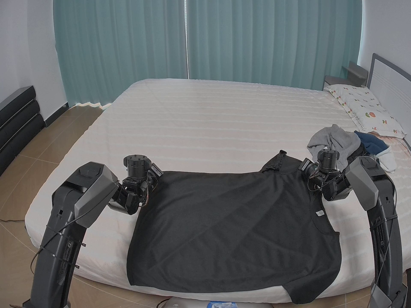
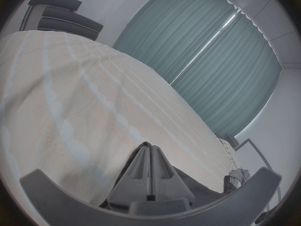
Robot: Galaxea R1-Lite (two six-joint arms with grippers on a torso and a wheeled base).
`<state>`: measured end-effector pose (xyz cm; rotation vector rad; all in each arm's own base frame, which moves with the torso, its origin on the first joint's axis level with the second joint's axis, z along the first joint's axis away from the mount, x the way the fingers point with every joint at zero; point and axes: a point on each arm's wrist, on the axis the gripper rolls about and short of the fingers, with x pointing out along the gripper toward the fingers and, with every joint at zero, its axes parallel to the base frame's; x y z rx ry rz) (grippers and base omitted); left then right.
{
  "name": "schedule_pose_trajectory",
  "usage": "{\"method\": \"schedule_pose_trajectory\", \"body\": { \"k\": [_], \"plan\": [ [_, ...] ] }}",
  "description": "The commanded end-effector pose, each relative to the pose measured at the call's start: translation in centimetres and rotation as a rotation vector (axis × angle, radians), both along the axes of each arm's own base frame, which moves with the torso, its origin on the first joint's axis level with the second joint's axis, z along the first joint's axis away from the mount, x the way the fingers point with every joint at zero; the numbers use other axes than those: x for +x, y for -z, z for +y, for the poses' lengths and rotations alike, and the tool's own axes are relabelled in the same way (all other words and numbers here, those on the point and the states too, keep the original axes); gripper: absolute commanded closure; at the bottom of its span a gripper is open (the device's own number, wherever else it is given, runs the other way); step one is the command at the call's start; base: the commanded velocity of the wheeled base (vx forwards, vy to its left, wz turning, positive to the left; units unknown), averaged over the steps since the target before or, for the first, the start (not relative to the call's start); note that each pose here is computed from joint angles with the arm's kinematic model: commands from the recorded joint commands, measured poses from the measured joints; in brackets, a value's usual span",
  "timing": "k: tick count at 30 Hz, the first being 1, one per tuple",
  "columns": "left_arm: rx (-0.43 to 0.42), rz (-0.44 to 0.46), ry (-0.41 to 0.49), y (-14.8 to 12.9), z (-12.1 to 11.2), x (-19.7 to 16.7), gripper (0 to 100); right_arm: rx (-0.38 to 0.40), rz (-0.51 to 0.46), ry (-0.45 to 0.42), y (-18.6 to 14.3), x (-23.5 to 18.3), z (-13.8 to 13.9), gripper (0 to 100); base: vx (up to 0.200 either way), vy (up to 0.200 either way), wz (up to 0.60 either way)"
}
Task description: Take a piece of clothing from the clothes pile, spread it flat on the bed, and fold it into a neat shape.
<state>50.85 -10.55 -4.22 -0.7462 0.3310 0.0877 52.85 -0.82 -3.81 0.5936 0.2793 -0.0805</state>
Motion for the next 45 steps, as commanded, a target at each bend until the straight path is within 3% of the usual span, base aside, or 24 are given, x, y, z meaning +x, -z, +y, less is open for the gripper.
{"method": "schedule_pose_trajectory", "body": {
  "k": [1,7,19,28,36,45],
  "plan": [
    [-0.008,-0.041,-0.005,-0.4,0.1,0.2,100,-0.005,-0.072,0.018,-1.3,0.1,-0.4,100,0.000,0.000,0.00],
    [-0.023,-0.184,-0.071,-1.9,0.8,0.8,100,-0.008,-0.174,0.069,-2.4,0.4,-0.6,100,0.000,0.000,0.00],
    [-0.024,-0.211,-0.089,-1.4,1.2,1.7,100,-0.015,-0.193,0.079,-2.1,0.8,-0.6,100,0.000,0.000,0.00],
    [-0.032,-0.279,-0.121,-2.0,1.1,2.7,100,-0.022,-0.293,0.142,-3.2,2.5,-0.4,100,0.000,0.000,0.00],
    [-0.033,-0.274,-0.098,-1.0,0.7,3.1,100,-0.036,-0.179,0.141,0.2,2.5,-0.4,100,0.000,0.000,0.00],
    [-0.026,-0.246,-0.101,-0.5,0.6,4.0,100,-0.050,-0.192,0.136,0.7,2.8,-0.1,100,0.000,0.000,0.00]
  ]
}}
